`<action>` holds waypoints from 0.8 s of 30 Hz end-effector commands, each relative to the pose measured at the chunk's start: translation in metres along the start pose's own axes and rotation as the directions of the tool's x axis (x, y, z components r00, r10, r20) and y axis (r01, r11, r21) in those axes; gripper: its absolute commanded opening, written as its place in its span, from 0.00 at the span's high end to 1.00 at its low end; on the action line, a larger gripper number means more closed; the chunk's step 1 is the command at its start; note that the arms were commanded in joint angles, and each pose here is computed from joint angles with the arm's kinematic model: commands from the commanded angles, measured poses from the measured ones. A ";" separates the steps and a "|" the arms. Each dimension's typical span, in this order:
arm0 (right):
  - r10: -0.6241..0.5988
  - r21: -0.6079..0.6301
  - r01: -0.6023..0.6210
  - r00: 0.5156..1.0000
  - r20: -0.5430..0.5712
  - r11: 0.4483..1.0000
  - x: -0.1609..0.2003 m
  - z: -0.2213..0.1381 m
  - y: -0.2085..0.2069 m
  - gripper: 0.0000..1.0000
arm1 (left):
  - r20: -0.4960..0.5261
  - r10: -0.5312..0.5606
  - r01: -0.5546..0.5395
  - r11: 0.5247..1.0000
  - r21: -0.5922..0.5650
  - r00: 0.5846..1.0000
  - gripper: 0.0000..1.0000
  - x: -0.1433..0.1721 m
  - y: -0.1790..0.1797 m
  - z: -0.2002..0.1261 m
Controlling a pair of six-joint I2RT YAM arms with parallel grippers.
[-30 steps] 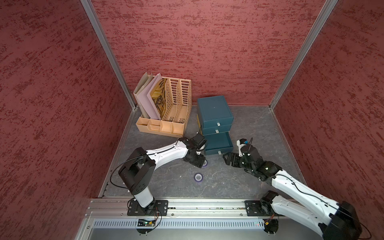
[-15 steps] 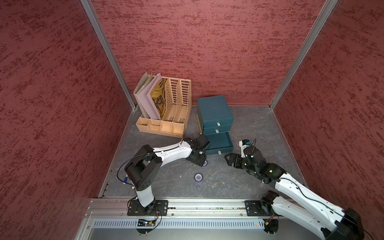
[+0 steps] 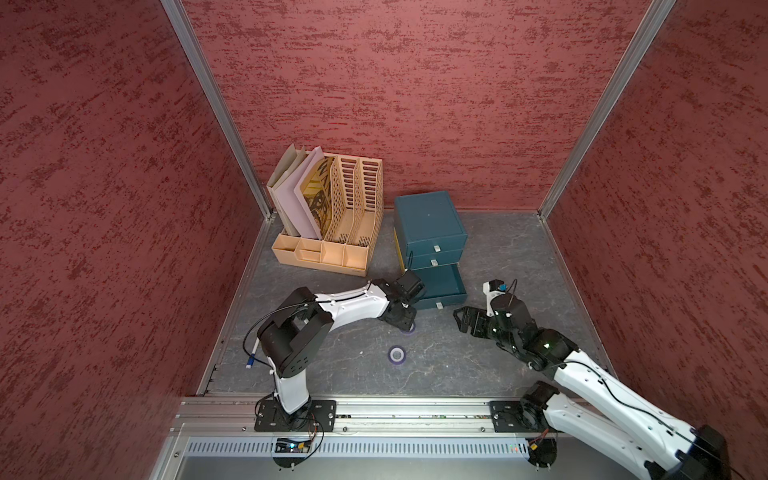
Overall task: Place the transparent tape into the drawer according to color
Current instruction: Pick up the tape at the center of the board.
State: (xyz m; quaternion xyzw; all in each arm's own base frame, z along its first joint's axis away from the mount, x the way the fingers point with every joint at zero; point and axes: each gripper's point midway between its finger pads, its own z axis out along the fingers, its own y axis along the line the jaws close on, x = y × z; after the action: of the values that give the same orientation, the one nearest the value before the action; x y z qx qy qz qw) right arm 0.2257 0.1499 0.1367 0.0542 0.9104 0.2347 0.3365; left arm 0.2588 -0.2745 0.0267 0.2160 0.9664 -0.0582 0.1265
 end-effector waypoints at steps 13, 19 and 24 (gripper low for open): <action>0.008 0.045 -0.009 1.000 0.013 0.999 0.000 -0.001 -0.012 0.04 | -0.079 0.018 -0.027 0.993 -0.115 0.997 0.53 0.021 0.018 0.015; 0.006 0.046 -0.007 1.000 0.016 0.999 -0.001 -0.001 -0.011 0.04 | -0.124 0.029 -0.040 0.996 -0.085 0.992 0.77 0.025 0.012 0.018; 0.006 0.048 -0.007 1.000 0.021 0.999 -0.002 -0.002 -0.011 0.03 | -0.161 0.041 -0.055 0.995 -0.085 0.986 0.93 0.030 0.012 0.023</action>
State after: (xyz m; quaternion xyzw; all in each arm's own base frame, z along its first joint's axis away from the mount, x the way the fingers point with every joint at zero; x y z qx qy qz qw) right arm 0.2238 0.1466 0.1333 0.0564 0.9141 0.2260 0.3320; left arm 0.2568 -0.2682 0.0169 0.2289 0.9674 -0.0166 0.1073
